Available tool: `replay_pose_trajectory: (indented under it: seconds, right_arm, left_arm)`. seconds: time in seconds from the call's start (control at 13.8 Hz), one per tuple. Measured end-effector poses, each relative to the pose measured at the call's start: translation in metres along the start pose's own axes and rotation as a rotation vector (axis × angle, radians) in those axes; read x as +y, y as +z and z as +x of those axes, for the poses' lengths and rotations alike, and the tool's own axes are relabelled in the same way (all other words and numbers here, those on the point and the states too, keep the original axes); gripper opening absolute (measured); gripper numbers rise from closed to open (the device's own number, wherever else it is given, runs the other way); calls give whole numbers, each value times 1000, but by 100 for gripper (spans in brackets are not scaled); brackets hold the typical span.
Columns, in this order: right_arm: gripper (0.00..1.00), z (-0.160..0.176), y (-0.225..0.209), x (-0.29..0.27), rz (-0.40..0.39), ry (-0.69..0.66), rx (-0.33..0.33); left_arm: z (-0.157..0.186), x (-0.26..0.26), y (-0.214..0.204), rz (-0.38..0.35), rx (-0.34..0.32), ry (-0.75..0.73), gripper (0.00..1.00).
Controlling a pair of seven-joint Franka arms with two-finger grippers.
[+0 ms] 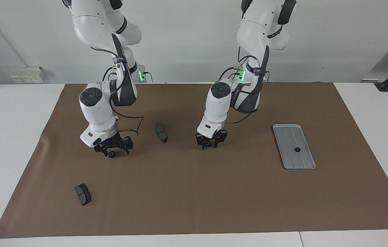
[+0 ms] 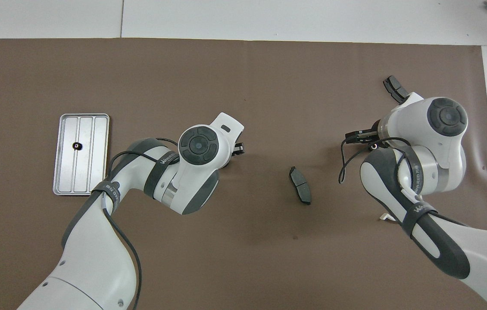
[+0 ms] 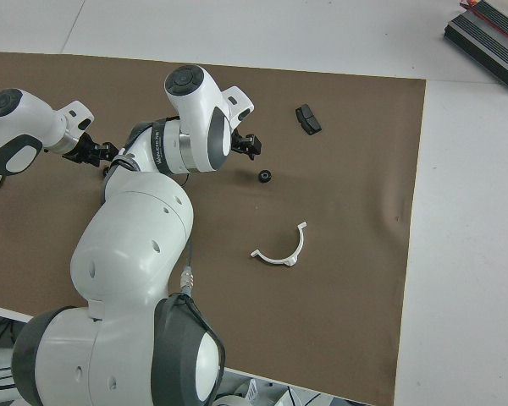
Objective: Pick bearing gear from pile to tray
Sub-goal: 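Grasp the second gear with the left gripper while the right reaches the pile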
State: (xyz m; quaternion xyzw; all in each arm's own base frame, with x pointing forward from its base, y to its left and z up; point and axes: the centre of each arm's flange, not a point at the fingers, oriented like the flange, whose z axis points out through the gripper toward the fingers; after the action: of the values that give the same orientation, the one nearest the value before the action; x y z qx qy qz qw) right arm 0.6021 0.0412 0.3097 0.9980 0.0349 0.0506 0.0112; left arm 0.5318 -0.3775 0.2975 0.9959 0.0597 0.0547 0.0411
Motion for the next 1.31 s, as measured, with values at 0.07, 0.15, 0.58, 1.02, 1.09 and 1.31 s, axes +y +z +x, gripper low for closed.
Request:
replay_pose_trajectory:
  seconds: [0.07, 0.15, 0.58, 1.02, 1.09, 1.31]
  right_arm:
    - [100, -5, 6, 5, 0, 0, -8]
    - [100, -10, 12, 11, -1, -3, -19]
    - [89, -18, 21, 30, -1, -20, -25]
    - [39, -15, 19, 28, 1, -18, 4]
    - [38, -15, 19, 28, 2, -17, 4]
    - [35, -14, 19, 27, 3, -15, 6]
  left_arm:
    - [-2, -1, 3, -3, 3, 0, 62]
    - [-2, -1, 3, -7, 8, 1, 59]
    - [-2, -1, 1, -6, 13, 6, 44]
    - [-1, -2, 0, -6, 15, 5, 27]
    - [1, -3, 0, -6, 16, 3, 24]
    - [25, -15, -14, 12, 13, -34, 20]
